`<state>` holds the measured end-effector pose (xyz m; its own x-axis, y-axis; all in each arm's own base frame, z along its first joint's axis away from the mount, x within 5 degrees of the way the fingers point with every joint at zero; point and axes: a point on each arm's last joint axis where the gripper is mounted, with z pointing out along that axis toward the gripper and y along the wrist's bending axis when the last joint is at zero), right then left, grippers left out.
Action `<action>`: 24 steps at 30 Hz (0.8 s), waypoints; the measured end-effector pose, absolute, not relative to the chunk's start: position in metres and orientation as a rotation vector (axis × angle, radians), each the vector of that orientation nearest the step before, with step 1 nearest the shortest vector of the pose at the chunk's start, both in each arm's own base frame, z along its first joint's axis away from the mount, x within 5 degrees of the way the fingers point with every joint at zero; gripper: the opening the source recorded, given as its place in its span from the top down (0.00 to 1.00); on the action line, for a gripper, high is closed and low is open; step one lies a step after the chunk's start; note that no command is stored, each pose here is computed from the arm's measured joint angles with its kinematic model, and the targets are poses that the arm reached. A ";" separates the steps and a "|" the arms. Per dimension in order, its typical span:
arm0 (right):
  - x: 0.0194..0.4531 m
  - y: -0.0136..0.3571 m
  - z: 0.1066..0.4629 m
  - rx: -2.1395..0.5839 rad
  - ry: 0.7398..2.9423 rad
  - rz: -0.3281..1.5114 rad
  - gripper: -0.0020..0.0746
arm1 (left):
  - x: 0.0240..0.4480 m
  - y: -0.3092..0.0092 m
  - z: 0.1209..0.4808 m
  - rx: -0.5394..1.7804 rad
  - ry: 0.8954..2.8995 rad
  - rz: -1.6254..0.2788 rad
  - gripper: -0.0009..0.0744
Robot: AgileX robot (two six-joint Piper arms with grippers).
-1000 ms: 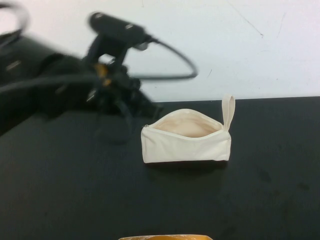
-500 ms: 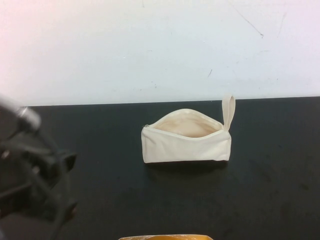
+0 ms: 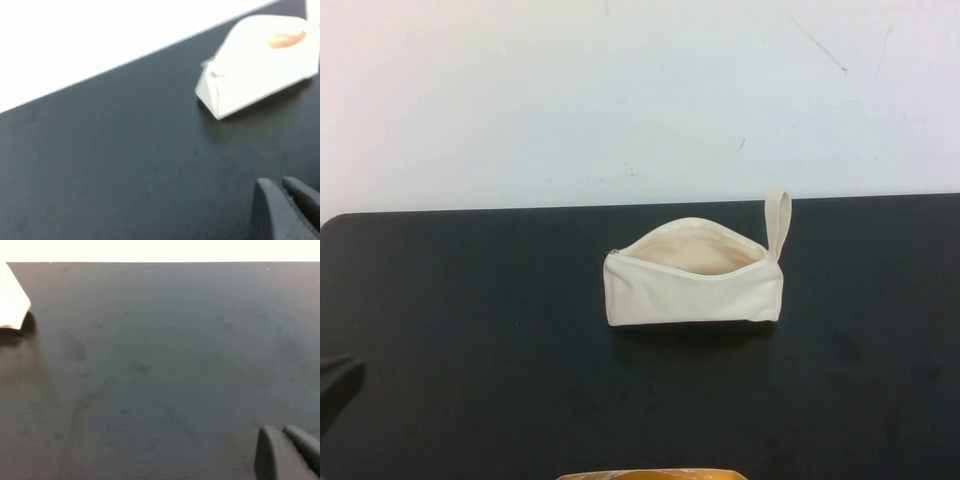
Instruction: Put eraser into pencil case
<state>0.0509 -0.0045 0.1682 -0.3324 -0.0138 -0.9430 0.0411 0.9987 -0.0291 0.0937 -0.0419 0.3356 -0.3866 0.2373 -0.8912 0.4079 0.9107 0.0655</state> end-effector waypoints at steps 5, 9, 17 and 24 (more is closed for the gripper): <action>0.051 -0.005 0.168 0.020 1.909 -0.056 0.98 | 0.080 -0.027 0.297 0.294 1.883 -0.225 0.99; 0.051 -0.005 0.168 0.020 1.909 -0.056 0.98 | 0.069 -0.014 0.265 0.149 1.853 -0.207 0.99; 0.051 -0.005 0.168 0.020 1.909 -0.056 0.98 | 0.053 0.000 0.217 -0.089 1.773 -0.135 0.99; 0.051 -0.005 0.168 0.020 1.909 -0.056 0.98 | 0.053 0.000 0.179 -0.055 1.837 -0.070 0.99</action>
<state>0.0509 -0.0045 0.1682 -0.3324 -0.0138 -0.9430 0.0411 0.9987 -0.0291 0.0530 -0.0005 0.1785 -0.2638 -0.0745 -0.9617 -0.0008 0.9970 -0.0771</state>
